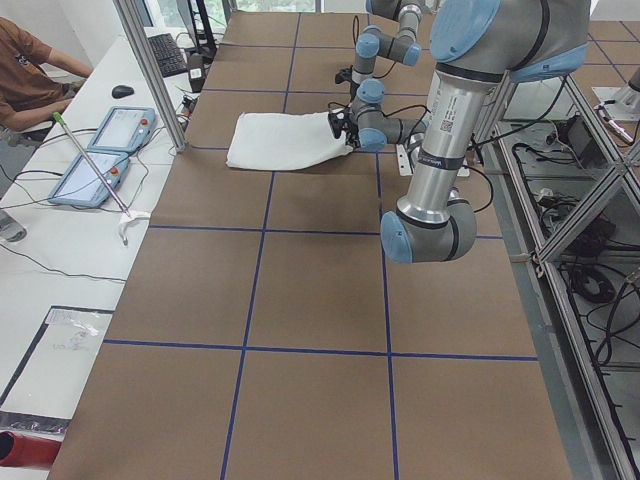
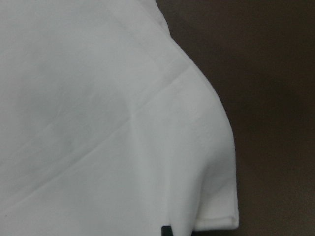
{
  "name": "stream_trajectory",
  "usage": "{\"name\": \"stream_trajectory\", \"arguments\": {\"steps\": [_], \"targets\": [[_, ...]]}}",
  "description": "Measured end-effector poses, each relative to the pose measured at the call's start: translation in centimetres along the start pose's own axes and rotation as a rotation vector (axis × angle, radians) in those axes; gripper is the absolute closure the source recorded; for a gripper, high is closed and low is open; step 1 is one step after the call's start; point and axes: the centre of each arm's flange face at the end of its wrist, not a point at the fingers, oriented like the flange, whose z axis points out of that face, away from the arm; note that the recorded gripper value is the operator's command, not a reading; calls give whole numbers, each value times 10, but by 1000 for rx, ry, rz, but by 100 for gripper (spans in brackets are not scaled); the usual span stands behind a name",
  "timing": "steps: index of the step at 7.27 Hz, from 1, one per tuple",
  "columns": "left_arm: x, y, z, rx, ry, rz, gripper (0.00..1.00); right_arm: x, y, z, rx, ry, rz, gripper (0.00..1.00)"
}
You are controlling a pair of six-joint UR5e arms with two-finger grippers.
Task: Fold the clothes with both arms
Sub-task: 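Lift the near edge with both grippers and fold it away from the robot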
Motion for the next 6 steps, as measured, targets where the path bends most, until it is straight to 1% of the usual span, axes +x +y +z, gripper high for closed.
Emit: {"name": "stream_trajectory", "arguments": {"steps": [1, 2, 3, 4, 5, 6], "targets": [[2, 12, -16, -28, 11, 4, 100, 5, 7, -18, -36, -19, -9, 100], [2, 33, -31, -67, 18, 10, 100, 14, 21, -43, -107, -34, -29, 100], [-2, 63, -50, -120, 24, 26, 100, 27, 42, -63, -177, -42, -59, 100], [-6, 91, -76, -175, 24, 42, 100, 41, 61, -82, -235, -53, -87, 100], [-9, 109, -103, -215, 19, 51, 100, 51, 73, -99, -276, -65, -103, 100], [-11, 117, -120, -234, 10, 49, 100, 55, 77, -106, -291, -70, -106, 100]]}}
